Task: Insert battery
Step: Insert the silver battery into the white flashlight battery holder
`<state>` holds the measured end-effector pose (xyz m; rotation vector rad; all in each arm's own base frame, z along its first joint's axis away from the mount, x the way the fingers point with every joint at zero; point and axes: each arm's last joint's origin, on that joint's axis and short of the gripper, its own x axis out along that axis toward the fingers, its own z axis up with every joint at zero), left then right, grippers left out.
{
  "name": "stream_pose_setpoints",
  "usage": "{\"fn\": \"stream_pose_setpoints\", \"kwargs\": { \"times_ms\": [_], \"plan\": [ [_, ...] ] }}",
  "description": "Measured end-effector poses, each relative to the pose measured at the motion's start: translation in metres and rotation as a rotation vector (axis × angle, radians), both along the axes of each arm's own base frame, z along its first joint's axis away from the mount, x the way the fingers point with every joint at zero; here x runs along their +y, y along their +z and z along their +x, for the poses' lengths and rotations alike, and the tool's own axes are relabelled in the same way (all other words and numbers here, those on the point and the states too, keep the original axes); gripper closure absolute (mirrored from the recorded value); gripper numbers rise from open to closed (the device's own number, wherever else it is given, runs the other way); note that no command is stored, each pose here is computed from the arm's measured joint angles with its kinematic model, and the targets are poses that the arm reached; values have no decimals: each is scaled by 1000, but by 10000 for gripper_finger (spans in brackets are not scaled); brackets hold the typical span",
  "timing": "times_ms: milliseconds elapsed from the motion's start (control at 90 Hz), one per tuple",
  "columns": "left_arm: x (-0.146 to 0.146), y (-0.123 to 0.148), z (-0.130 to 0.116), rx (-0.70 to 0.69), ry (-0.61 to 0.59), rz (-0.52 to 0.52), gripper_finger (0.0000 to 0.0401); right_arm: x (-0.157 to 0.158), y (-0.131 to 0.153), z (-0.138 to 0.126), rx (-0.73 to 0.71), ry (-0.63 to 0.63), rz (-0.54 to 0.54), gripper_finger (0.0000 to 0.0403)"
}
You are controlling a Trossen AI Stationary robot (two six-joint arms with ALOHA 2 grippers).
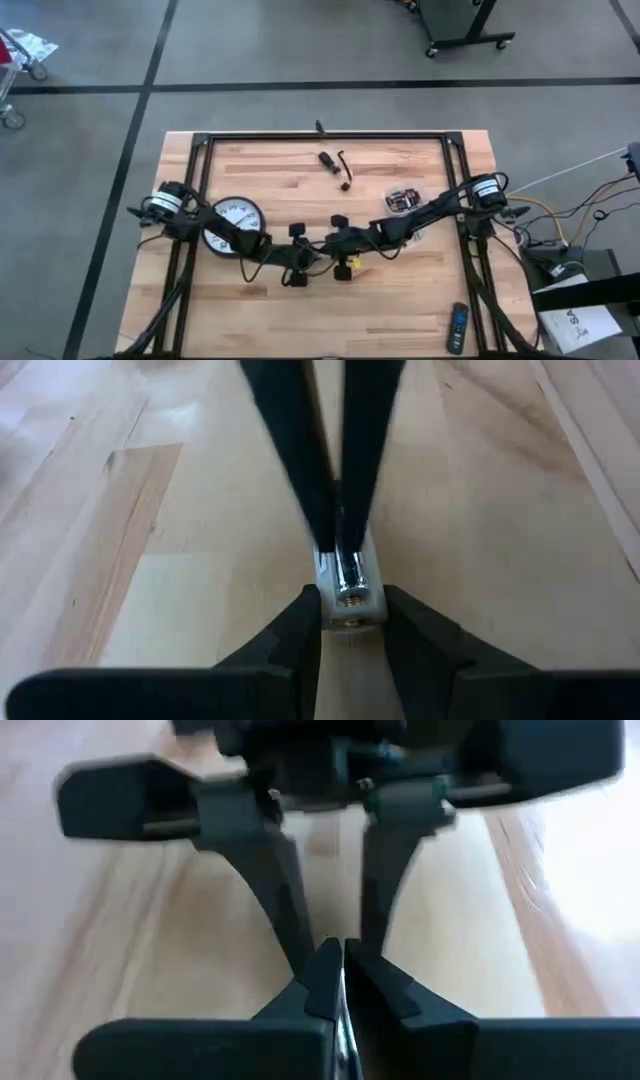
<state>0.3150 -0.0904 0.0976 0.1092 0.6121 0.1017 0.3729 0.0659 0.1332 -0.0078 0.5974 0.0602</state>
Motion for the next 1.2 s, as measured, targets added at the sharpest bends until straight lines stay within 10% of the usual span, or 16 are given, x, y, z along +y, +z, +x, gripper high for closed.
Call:
{"fn": "stream_pose_setpoints", "kwargs": {
  "times_ms": [1200],
  "plan": [
    [0,0,0,-2,0,4,296,-6,2,-11,48,-55,-19,403]
  ]
}}
